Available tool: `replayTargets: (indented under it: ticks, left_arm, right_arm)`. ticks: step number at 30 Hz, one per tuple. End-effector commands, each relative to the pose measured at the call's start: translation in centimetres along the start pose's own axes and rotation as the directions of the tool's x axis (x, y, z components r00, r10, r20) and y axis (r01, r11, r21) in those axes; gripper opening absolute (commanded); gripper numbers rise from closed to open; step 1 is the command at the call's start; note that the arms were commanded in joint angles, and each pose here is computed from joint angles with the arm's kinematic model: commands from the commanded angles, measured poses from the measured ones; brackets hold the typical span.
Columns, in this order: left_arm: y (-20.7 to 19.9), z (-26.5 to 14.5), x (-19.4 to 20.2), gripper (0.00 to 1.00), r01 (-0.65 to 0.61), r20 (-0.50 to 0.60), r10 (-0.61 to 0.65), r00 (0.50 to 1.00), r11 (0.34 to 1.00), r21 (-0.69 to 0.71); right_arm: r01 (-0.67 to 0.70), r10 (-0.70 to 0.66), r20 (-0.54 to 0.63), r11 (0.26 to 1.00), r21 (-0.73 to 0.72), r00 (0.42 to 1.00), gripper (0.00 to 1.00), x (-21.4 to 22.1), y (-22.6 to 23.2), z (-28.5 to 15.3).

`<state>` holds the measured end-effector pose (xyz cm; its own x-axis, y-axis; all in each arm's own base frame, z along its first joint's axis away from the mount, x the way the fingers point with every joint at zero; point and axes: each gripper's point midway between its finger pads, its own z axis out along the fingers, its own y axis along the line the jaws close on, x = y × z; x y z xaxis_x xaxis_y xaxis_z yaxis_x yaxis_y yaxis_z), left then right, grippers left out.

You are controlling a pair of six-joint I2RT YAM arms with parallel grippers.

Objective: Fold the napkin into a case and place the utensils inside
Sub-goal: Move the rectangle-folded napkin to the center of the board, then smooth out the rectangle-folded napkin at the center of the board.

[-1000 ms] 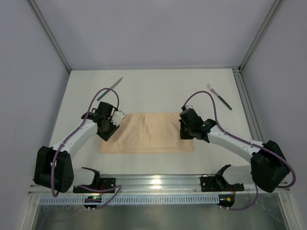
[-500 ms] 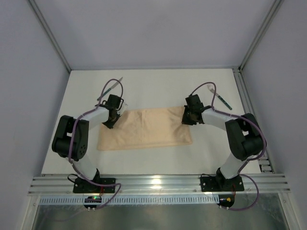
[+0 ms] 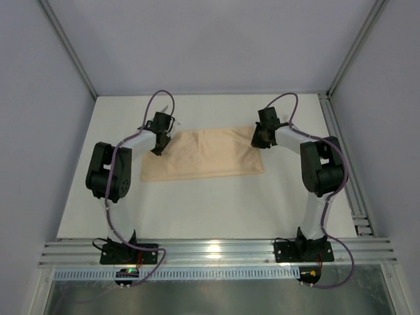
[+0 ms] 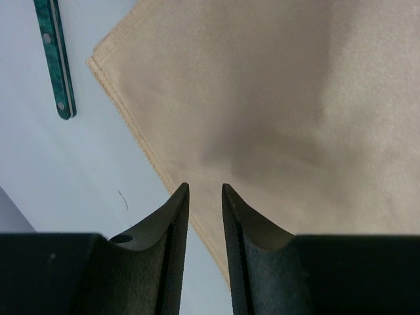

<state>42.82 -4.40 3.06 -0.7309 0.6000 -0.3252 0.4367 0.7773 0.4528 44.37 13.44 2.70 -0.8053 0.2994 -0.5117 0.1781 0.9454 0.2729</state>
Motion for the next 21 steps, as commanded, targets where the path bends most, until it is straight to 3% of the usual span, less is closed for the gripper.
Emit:
replayTargets:
  ticks: [1,4,6,9,14,21]
  left_arm:
    - [1.4,-5.0,-2.1,0.29,0.060,0.133,-0.064,0.989,0.998,0.033]
    - [-0.6,-6.7,0.3,0.30,0.049,0.118,-0.063,0.991,0.992,0.117]
    - [-1.6,-7.5,2.9,0.30,0.039,0.088,-0.052,0.995,0.989,0.142]
    - [-3.1,-7.3,6.3,0.30,0.021,0.035,-0.027,0.999,0.987,0.160]
    - [-4.6,-5.4,9.2,0.29,0.012,-0.034,-0.006,0.999,0.987,0.161]
    - [-5.2,-3.4,10.8,0.28,0.007,-0.097,0.006,0.995,0.991,0.135]
  right_arm:
    - [0.130,-0.129,0.055,0.991,-0.017,0.990,0.04,-1.4,2.3,-3.2]
    - [0.263,-0.255,0.104,0.962,-0.069,0.961,0.04,0.2,6.1,-5.7]
    - [0.361,-0.346,0.110,0.915,-0.178,0.932,0.04,2.9,10.3,-6.8]
    - [0.382,-0.386,0.055,0.865,-0.325,0.921,0.04,6.9,13.8,-7.4]
    - [0.380,-0.416,-0.028,0.856,-0.351,0.909,0.04,11.4,14.3,-5.7]
    - [0.326,-0.354,-0.125,0.924,-0.199,0.927,0.04,14.4,8.2,-3.7]
